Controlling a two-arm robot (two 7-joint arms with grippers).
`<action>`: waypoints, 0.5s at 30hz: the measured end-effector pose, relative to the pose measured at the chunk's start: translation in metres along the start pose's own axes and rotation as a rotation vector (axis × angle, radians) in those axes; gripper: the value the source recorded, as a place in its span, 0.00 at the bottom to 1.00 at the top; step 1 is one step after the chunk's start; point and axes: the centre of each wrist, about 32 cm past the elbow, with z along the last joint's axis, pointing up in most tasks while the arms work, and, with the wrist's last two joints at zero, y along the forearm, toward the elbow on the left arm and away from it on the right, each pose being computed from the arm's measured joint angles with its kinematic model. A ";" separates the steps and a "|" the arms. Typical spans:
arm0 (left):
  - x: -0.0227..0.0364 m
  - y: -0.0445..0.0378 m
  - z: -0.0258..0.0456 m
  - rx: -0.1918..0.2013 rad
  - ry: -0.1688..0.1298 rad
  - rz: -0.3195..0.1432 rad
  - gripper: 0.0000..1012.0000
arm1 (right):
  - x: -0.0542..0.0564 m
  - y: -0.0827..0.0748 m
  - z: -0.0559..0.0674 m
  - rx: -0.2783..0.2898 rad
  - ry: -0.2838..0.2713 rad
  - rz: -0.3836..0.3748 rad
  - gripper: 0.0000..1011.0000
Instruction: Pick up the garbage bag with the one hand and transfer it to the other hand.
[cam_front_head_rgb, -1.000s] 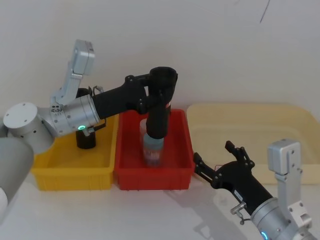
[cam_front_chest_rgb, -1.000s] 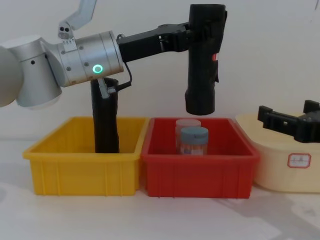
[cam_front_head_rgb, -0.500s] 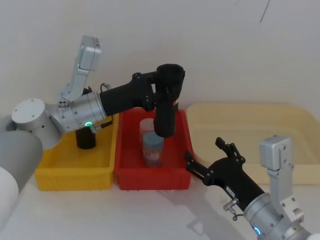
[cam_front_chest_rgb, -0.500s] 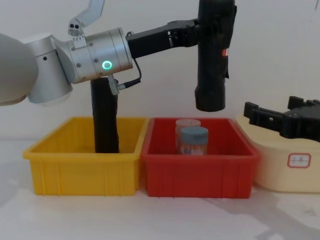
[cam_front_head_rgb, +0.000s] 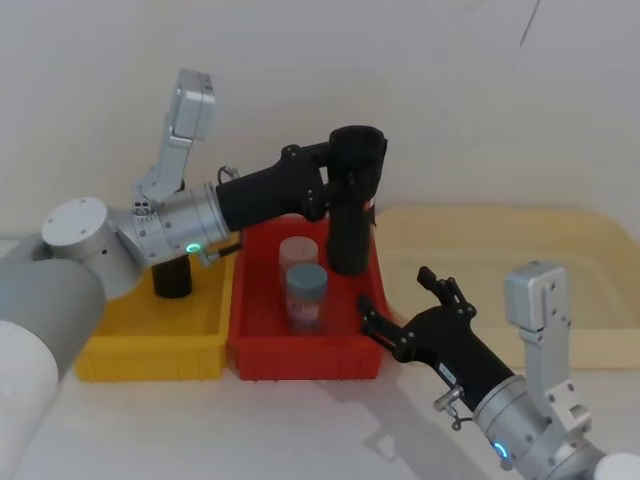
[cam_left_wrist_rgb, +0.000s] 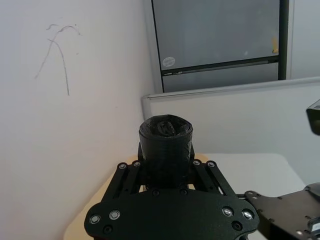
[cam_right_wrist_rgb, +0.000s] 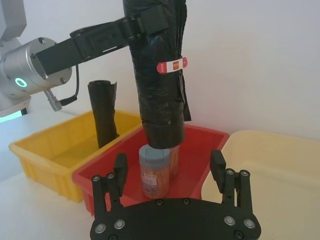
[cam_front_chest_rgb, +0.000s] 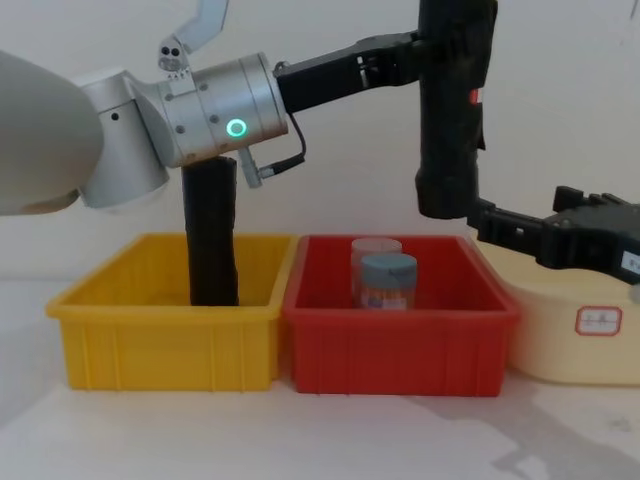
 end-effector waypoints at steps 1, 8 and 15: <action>-0.0010 -0.0014 -0.0008 -0.003 0.006 -0.004 0.37 | 0.000 0.001 0.000 0.000 0.000 -0.001 0.99; -0.0068 -0.0064 -0.0049 -0.013 0.029 -0.020 0.37 | 0.002 0.005 -0.002 -0.003 -0.001 -0.010 0.99; -0.0124 -0.0070 -0.0091 -0.016 0.052 -0.022 0.37 | 0.004 0.008 -0.003 -0.004 -0.003 -0.025 0.99</action>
